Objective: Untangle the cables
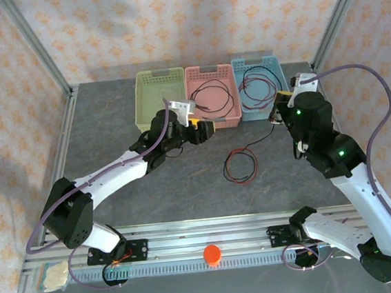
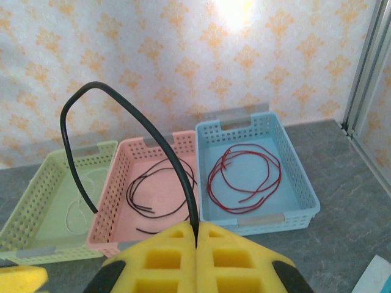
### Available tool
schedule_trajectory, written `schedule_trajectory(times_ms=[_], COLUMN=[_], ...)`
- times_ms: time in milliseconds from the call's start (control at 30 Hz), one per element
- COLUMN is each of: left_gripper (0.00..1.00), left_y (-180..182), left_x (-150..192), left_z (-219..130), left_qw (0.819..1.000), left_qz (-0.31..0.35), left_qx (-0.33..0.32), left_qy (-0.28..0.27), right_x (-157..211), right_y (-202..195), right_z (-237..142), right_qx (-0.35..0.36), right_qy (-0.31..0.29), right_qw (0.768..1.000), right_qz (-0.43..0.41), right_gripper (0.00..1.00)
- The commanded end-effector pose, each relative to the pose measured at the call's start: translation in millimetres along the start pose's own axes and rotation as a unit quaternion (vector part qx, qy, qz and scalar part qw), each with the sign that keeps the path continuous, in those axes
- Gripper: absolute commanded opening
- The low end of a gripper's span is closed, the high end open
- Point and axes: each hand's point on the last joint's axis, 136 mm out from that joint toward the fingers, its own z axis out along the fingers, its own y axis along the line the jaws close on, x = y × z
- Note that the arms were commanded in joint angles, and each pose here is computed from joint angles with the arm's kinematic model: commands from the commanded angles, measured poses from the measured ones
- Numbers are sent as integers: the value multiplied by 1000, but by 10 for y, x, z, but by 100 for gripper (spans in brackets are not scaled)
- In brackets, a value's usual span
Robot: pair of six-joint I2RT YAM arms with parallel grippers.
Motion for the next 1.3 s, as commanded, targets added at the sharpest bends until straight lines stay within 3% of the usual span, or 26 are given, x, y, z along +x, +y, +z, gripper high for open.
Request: schedule_trajectory(times_ms=[0, 333, 533, 833, 1133, 1267], left_gripper=[69, 70, 71, 78, 74, 68], left_y=[-194, -440, -724, -856, -528, -207], left_x=[307, 950, 1260, 1208, 1174, 1311], left_z=[99, 382, 503, 665, 1043, 1230], left_qw=[998, 990, 982, 984, 994, 992], left_qz=[25, 40, 35, 21, 2, -3], left_qx=[54, 89, 132, 145, 43, -37], left_qy=[37, 101, 127, 105, 97, 121], right_x=[-229, -604, -645, -570, -597, -683], right_y=[-23, 24, 92, 102, 149, 131], right_z=[-117, -275, -247, -222, -279, -373], right_qx=[5, -9, -21, -25, -46, -51], right_qy=[-30, -73, -75, -66, -68, -82], right_qw=[1000, 997, 997, 997, 996, 994], right_qz=[-3, 16, 20, 24, 34, 42], right_gripper=[0, 0, 0, 0, 0, 0])
